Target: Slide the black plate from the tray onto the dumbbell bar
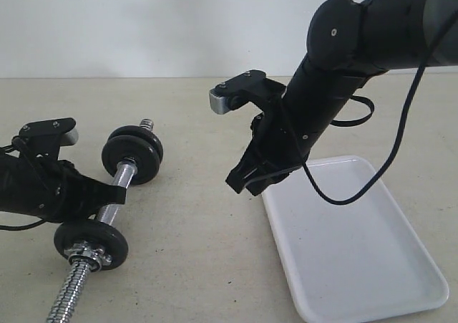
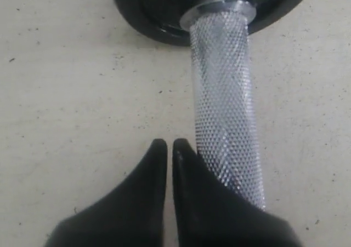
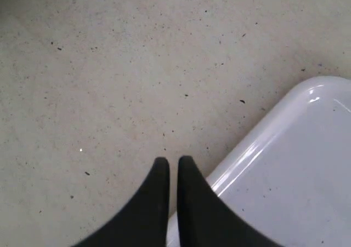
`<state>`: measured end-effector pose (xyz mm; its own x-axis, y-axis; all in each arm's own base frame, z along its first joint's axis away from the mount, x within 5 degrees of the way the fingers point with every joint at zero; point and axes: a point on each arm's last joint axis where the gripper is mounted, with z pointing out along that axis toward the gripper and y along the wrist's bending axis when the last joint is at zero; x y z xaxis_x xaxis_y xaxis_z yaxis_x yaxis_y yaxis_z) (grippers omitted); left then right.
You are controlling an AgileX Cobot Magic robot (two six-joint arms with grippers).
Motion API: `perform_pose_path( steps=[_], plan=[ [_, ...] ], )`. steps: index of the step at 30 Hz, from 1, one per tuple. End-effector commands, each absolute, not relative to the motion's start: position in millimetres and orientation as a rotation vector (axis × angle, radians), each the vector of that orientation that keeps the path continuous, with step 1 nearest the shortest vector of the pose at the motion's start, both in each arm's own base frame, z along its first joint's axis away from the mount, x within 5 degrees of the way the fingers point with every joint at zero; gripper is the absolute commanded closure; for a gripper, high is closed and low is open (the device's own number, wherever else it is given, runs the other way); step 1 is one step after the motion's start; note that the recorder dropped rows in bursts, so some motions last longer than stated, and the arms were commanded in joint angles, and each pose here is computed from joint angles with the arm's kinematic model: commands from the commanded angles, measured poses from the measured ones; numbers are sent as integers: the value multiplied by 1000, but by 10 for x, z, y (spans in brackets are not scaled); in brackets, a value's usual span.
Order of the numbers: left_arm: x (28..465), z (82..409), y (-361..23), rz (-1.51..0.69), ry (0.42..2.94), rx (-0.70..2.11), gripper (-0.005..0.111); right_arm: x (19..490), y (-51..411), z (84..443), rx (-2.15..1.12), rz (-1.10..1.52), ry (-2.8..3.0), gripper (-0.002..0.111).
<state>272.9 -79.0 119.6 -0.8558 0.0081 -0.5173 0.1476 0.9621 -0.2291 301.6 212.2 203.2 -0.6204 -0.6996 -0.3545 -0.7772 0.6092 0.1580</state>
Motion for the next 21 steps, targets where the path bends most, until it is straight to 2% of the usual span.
perform_pose_path(
  steps=[1, 7, 21],
  plan=[
    [2783, 1231, -861, -445, 2556, 119, 102, 3011, 2128, 2068, -1215, 434, 2556, 108],
    [2869, 1321, -924, -517, 2513, 122, 102, 3012, 2129, 2068, -1214, 434, 2555, 108],
    [2874, 1323, -921, -510, 2512, 122, 102, 3015, 2129, 2069, -1213, 433, 2553, 108]
  ],
)
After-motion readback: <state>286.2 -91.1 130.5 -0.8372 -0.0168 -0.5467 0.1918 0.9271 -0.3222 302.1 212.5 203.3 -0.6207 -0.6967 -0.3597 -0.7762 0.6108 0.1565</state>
